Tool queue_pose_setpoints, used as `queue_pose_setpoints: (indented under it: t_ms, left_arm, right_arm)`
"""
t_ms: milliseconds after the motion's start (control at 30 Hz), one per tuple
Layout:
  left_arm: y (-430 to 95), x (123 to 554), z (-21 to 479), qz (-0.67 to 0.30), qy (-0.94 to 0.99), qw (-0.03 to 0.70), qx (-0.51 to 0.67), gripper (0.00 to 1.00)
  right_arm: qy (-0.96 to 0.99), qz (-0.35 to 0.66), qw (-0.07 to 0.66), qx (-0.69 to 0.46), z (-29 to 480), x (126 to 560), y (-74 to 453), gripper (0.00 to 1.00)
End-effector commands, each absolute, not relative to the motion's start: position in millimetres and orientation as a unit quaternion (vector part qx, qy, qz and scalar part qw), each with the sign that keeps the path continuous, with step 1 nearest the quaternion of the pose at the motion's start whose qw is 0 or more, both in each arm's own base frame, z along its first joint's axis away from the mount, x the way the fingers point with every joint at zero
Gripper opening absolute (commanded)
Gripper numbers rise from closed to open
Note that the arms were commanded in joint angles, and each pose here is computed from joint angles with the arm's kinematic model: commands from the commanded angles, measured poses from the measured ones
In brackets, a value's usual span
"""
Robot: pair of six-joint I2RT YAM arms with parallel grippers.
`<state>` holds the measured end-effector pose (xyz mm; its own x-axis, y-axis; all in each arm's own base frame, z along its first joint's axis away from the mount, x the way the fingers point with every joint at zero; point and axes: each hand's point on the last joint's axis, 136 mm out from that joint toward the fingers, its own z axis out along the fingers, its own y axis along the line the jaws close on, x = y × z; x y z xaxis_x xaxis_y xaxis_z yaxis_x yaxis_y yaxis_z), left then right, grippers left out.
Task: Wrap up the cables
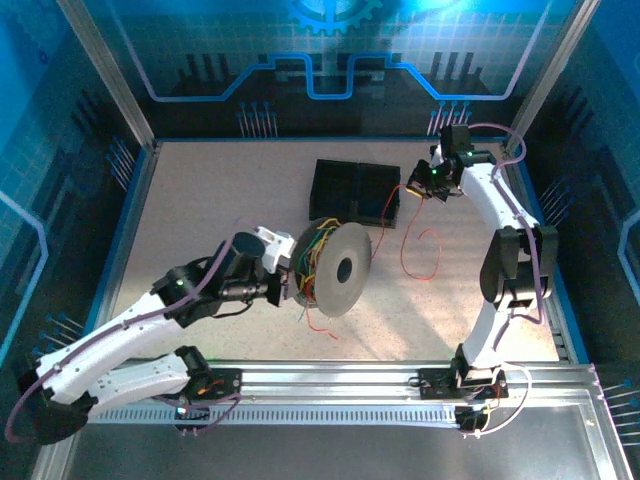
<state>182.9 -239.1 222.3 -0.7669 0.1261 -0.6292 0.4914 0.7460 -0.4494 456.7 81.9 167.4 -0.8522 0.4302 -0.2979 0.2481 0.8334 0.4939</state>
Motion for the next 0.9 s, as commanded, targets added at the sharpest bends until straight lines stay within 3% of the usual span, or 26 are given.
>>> queue_pose_setpoints:
  t_ms: [0,233,467,867]
  left_arm:
    - [-259,174,223,-0.306,0.879,0.286,0.229,0.0]
    - [-262,201,189,-0.221,0.908,0.279,0.22,0.0]
    - [-254,232,185,-0.138,0.926,0.292,0.193,0.0]
    - [-194,287,209,-0.094,0.934,0.344,0.029,0.0]
  right_arm:
    - [0.922,0.217,0.285,0.149,217,480,84,0.0]
    - [0.901,0.263,0.343,0.019,299,455,152,0.0]
    - [0.876,0.288,0.356,-0.147,355,384,239,0.0]
    - [0.849,0.303,0.338,-0.27,368,259,307,0.0]
